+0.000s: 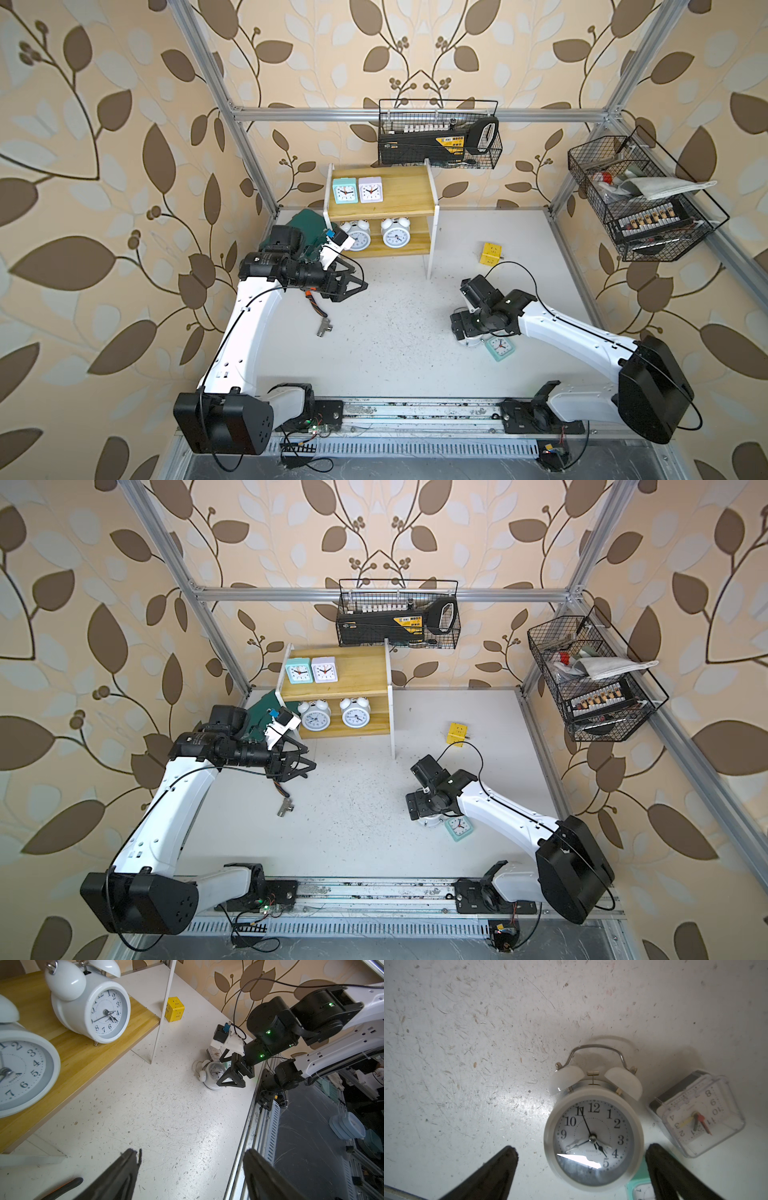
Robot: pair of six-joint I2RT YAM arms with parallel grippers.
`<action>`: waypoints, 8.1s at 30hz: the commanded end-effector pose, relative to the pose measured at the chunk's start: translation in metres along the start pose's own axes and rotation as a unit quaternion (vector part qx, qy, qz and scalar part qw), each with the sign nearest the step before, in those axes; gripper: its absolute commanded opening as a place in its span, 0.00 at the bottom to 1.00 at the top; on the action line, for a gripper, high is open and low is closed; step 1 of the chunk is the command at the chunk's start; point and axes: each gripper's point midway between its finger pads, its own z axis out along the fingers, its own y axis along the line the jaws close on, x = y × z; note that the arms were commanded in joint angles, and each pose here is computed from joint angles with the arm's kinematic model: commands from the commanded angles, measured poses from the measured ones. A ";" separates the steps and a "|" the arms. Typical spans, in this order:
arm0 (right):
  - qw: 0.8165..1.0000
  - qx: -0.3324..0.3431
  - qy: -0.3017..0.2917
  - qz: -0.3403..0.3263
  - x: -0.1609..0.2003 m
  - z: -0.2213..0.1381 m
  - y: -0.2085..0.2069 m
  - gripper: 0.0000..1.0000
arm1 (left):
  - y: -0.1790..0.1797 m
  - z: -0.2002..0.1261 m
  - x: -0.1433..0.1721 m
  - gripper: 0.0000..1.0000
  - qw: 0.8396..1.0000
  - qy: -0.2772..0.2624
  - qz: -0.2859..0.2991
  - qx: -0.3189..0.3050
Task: Place the alarm clocks on the shelf by style
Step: Pick up the alarm from the center of the board, then place the alarm on the shelf.
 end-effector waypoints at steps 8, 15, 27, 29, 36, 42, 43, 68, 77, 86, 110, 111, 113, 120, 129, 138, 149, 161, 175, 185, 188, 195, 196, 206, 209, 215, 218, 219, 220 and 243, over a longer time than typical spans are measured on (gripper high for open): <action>1.000 0.005 0.018 0.006 0.010 0.013 -0.002 0.99 | -0.002 -0.003 -0.002 0.83 1.000 -0.011 0.005 0.004; 0.999 0.024 0.034 0.004 0.015 0.024 -0.008 0.99 | -0.002 -0.002 -0.001 0.83 1.000 -0.011 0.002 0.007; 0.998 0.024 0.049 -0.008 0.018 0.035 -0.006 0.83 | -0.002 0.000 -0.001 0.83 1.000 -0.014 -0.004 0.016; 0.999 0.015 0.042 -0.017 0.013 0.032 -0.002 0.76 | -0.002 0.001 -0.002 0.84 1.000 -0.017 -0.009 0.023; 0.994 -0.041 -0.017 -0.099 -0.013 0.000 0.024 0.65 | -0.004 0.005 -0.009 0.87 0.997 -0.030 -0.051 0.057; 0.960 -0.105 -0.110 -0.234 -0.041 -0.044 0.079 0.64 | -0.010 0.008 -0.021 0.90 0.989 -0.036 -0.111 0.089; 0.952 -0.115 -0.130 -0.252 -0.045 -0.052 0.088 0.64 | -0.009 0.010 -0.021 0.91 0.988 -0.034 -0.122 0.091; 0.813 -0.227 -0.316 -0.432 -0.072 -0.126 0.200 0.62 | -0.028 0.095 0.031 0.95 0.957 0.154 -0.191 0.154; 0.823 -0.201 -0.329 -0.417 -0.085 -0.124 0.197 0.61 | -0.042 0.105 0.044 0.89 0.950 0.191 -0.176 0.172; 0.840 -0.179 -0.334 -0.389 -0.094 -0.119 0.191 0.58 | -0.049 0.105 0.045 0.62 0.952 0.197 -0.155 0.177; 0.858 -0.286 -0.304 -0.300 -0.063 -0.126 0.150 0.99 | -0.034 0.097 0.040 0.23 0.972 0.197 0.008 0.130; 0.858 -0.288 -0.303 -0.298 -0.063 -0.125 0.150 0.99 | -0.035 0.097 0.039 0.23 0.972 0.196 0.012 0.131; 0.857 -0.299 -0.296 -0.298 -0.061 -0.124 0.150 0.99 | -0.038 0.095 0.039 0.23 0.971 0.200 0.026 0.133; 0.840 -0.345 -0.283 -0.310 -0.064 -0.122 0.153 0.89 | -0.041 0.092 0.053 0.23 0.961 0.235 0.089 0.116; 0.815 -0.391 -0.260 -0.339 -0.070 -0.114 0.177 0.78 | -0.057 0.088 0.058 0.23 0.951 0.236 0.147 0.132; 0.793 -0.422 -0.268 -0.349 -0.075 -0.114 0.191 0.73 | -0.066 0.085 0.066 0.24 0.945 0.241 0.168 0.145; 0.779 -0.461 -0.244 -0.348 -0.077 -0.109 0.198 0.59 | -0.072 0.078 0.063 0.26 0.945 0.218 0.202 0.139; 0.781 -0.461 -0.244 -0.344 -0.079 -0.105 0.195 0.53 | -0.075 0.076 0.063 0.26 0.944 0.203 0.220 0.138; 0.773 -0.482 -0.277 -0.306 -0.091 -0.124 0.166 0.22 | -0.070 0.073 0.059 0.76 0.948 0.197 0.224 0.110; 0.788 -0.435 -0.384 -0.207 -0.134 -0.141 0.089 0.20 | -0.050 0.055 0.025 0.79 0.974 0.122 0.159 0.107; 0.787 -0.405 -0.436 -0.166 -0.152 -0.152 0.053 0.21 | -0.045 0.045 0.013 0.79 0.980 0.087 0.142 0.108; 0.785 -0.321 -0.516 -0.119 -0.189 -0.165 -0.013 0.23 | -0.044 0.046 0.018 0.80 0.984 0.078 0.123 0.103; 0.783 -0.317 -0.522 -0.114 -0.195 -0.167 -0.019 0.23 | -0.044 0.047 0.019 0.80 0.984 0.077 0.122 0.105; 0.683 -0.349 -0.619 -0.168 -0.250 -0.176 -0.054 0.22 | -0.048 0.038 0.020 0.80 0.986 0.063 0.114 0.102; 0.683 -0.356 -0.614 -0.173 -0.266 -0.166 -0.056 0.22 | -0.047 0.035 0.019 0.80 0.987 0.060 0.109 0.098; 0.675 -0.392 -0.594 -0.194 -0.284 -0.150 -0.035 0.23 | -0.042 0.031 0.016 0.80 0.990 0.049 0.098 0.094; 0.671 -0.407 -0.586 -0.202 -0.289 -0.143 -0.020 0.23 | -0.040 0.029 0.014 0.81 0.990 0.042 0.095 0.093; 0.670 -0.413 -0.583 -0.203 -0.291 -0.142 -0.016 0.23 | -0.040 0.029 0.014 0.81 0.991 0.041 0.093 0.092; 0.670 -0.418 -0.579 -0.203 -0.293 -0.139 -0.013 0.23 | -0.040 0.028 0.014 0.81 0.991 0.041 0.092 0.091; 0.667 -0.452 -0.541 -0.241 -0.301 -0.088 0.031 0.22 | -0.039 0.022 0.015 0.81 0.993 0.029 0.084 0.078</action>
